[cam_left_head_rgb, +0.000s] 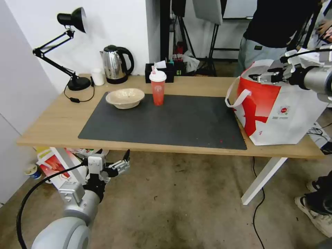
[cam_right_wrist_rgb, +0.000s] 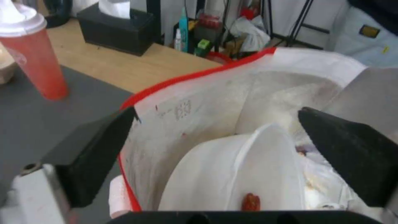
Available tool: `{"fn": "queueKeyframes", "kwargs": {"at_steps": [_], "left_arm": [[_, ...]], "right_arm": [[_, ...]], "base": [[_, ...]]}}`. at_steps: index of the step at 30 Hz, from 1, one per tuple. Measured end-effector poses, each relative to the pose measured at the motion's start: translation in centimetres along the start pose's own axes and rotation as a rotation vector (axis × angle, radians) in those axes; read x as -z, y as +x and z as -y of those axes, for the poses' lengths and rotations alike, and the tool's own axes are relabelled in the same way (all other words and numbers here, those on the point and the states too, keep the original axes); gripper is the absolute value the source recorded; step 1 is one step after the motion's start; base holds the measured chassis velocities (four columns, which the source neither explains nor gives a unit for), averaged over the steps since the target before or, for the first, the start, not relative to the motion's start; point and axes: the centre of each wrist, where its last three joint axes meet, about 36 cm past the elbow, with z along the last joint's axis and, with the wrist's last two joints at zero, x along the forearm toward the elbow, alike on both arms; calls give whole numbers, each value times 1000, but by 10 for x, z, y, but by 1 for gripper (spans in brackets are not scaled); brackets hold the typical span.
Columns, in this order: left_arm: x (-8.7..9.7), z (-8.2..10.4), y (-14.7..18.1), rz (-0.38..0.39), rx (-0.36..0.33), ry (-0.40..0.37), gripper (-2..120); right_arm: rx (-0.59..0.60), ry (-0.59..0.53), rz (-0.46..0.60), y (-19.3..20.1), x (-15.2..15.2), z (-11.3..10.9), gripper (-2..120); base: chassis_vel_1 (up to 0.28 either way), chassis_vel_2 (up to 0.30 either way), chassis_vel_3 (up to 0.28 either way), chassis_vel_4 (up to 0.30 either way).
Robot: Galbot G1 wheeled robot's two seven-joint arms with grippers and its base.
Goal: Pick up the trash from the table and place it into the takeout bag.
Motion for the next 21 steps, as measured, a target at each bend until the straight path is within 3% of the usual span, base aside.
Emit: {"fn": "queueKeyframes", "kwargs": {"at_steps": [11,15,21], "left_arm": [[2,0,2,5,8,3,100],[2,-1,3,4,13,2,100],[3,-2,4,9,18,0,100]], "right_arm": [[-20,43,131,17,14,-10,100],[-18,57,226,23,16,-13,100],[-40,49,455,27,17,-29,100]], "base": [[0,0,0,0],[0,0,0,0],[0,0,0,0]]}}
